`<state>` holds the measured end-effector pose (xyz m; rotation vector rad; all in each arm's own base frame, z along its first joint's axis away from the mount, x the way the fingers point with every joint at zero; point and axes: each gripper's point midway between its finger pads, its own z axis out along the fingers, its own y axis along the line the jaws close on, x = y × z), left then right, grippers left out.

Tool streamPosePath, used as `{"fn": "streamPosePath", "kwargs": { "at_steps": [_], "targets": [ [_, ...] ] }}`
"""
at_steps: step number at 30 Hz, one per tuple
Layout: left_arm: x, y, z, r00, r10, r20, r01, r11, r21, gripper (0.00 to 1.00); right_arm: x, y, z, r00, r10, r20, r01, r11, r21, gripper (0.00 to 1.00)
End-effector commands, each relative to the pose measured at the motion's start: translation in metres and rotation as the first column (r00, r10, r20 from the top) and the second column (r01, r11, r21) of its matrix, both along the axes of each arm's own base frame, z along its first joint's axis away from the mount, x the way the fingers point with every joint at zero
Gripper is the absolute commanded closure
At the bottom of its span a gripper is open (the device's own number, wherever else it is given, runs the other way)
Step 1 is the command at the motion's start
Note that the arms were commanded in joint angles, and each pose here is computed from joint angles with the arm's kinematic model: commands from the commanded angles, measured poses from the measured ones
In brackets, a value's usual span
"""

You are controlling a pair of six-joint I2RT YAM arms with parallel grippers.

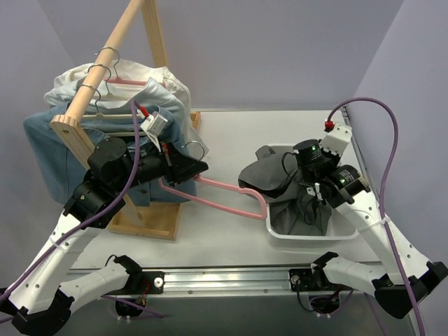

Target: Remove the skirt from the hanger

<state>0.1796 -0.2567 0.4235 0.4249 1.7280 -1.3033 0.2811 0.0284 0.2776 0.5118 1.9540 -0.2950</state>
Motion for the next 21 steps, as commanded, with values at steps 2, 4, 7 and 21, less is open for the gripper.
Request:
{"fn": "streamPosePath", "kwargs": {
  "at_steps": [2,4,7,21],
  "targets": [
    [0.001,0.009,0.011,0.997,0.035,0.069,-0.037,0.999,0.020,0.98,-0.029,-0.043,-0.009,0.976,-0.213,-0.037,0.213,0.977,-0.007,1.00],
    [0.002,0.010,0.010,0.997,0.038,0.068,-0.040,0.999,0.021,0.98,-0.035,-0.054,-0.005,0.962,-0.270,-0.041,0.268,0.963,-0.043,1.00],
    [0.000,0.009,0.007,0.998,0.029,0.059,-0.030,0.999,0.023,0.98,-0.045,-0.074,0.019,0.935,-0.354,0.032,0.355,0.931,-0.084,1.00],
    [0.002,0.008,0.005,0.998,0.031,0.059,-0.033,0.999,0.034,0.98,-0.059,-0.110,0.066,0.916,-0.383,0.122,0.402,0.887,-0.228,1.00]
  ]
}}
